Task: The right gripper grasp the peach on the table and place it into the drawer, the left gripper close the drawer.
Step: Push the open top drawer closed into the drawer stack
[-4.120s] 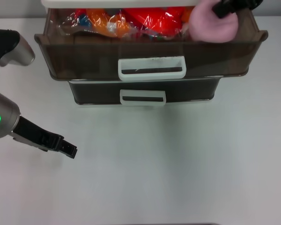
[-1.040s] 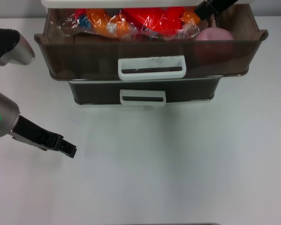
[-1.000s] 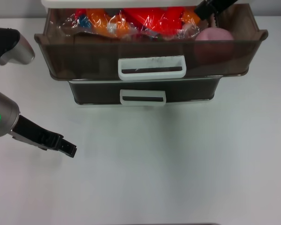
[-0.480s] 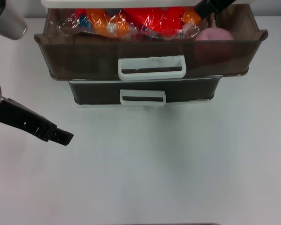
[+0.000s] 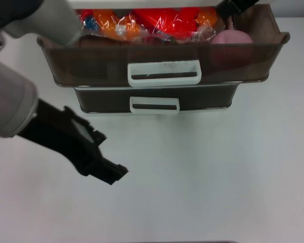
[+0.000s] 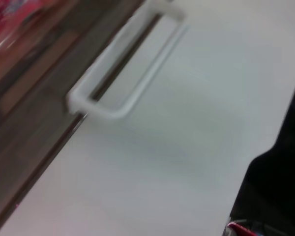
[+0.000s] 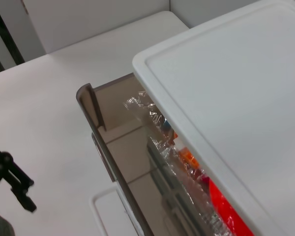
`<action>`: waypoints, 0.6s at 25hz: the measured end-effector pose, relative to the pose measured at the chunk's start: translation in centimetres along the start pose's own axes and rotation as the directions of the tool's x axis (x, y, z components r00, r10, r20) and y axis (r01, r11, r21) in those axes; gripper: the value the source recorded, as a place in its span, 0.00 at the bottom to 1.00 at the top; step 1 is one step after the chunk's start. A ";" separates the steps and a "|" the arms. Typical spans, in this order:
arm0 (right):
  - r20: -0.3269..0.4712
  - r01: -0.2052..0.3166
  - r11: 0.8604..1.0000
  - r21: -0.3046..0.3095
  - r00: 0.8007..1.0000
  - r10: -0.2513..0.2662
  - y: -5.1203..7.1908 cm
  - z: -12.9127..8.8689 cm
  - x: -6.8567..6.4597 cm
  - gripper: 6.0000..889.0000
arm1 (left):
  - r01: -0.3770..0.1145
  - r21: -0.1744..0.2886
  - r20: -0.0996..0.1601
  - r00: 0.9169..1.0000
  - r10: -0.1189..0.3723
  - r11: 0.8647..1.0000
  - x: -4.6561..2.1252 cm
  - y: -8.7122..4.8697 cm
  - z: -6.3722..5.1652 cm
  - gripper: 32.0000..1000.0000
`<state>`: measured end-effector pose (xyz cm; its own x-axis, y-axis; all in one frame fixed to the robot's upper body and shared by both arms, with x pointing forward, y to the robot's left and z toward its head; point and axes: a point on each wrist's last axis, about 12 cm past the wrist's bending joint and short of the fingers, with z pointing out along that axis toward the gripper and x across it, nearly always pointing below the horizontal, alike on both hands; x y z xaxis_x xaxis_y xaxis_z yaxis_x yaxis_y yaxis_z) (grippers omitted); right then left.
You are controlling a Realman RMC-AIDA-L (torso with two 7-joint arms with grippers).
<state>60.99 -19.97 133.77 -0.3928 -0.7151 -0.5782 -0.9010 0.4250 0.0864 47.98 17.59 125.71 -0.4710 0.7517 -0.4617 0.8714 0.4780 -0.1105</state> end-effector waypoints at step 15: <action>0.049 -0.006 0.999 -0.050 0.999 0.009 0.3 -1.9 -0.4 0.82 | -0.488 0.043 0.028 0.873 0.487 0.872 -5.71 -3.1 -0.8 0.79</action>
<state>60.49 -20.59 135.54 -0.3913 -0.6831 -0.6167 -0.9066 0.4012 0.1309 47.87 12.18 129.38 0.0172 0.8762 -0.4816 0.9954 0.0303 0.0906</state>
